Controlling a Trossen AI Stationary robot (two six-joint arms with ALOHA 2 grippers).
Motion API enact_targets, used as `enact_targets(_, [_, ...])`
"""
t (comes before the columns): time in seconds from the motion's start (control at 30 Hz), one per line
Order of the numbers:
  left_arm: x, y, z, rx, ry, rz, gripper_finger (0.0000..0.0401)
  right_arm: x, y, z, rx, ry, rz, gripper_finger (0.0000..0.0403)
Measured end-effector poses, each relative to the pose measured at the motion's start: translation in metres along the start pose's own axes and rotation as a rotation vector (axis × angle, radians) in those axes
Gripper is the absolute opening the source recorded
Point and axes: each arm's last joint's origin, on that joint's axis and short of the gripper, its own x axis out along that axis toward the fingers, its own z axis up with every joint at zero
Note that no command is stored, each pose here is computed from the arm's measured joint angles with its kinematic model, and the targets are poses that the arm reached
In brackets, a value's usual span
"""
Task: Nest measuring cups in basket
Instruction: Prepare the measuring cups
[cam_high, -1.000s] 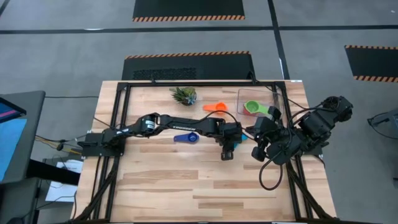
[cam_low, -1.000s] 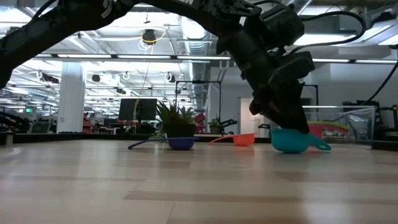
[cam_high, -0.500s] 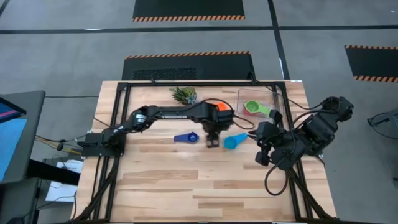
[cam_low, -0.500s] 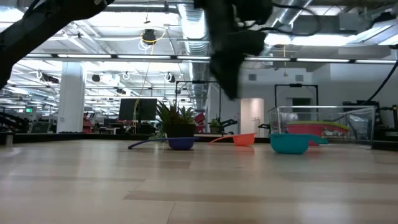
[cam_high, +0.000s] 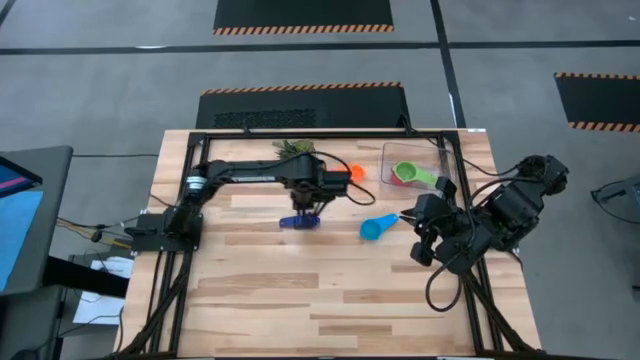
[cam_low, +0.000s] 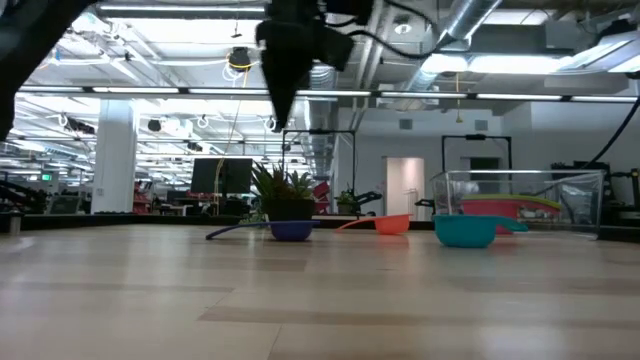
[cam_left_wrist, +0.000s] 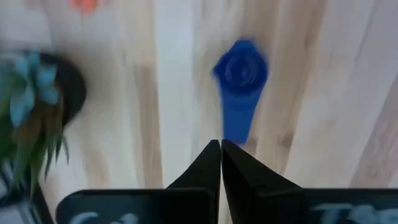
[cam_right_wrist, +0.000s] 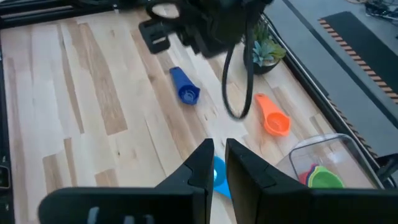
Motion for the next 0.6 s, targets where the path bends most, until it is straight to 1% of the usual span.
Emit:
enact_targets(0.1, [0.004,0.002,-0.024,-0.043,0.036,0.034,0.0001,0.001,0.001,0.0,0.0,0.0,-0.003,0.0066])
enact_targets(0.2, [0.029,0.0,-0.041,-0.068,0.05,0.042,0.0,0.003,0.003,0.0,-0.004,0.001,-0.008,0.0066])
enact_targets(0.3, [0.054,-0.002,-0.054,-0.115,-0.028,0.026,0.0,0.002,0.003,0.0,-0.002,-0.002,-0.009,0.0066])
enact_targets(0.43, [0.092,-0.005,-0.063,-0.168,-0.037,0.035,0.0,0.004,0.002,0.001,0.009,-0.004,-0.012,0.0066])
enact_targets(0.53, [0.108,-0.006,-0.063,-0.197,-0.076,0.052,0.0,0.004,0.002,0.002,0.01,-0.005,-0.011,0.0066])
enact_targets(0.6, [0.113,-0.006,-0.065,-0.22,-0.075,0.058,0.0,0.004,0.002,0.002,0.01,-0.005,-0.011,0.0066])
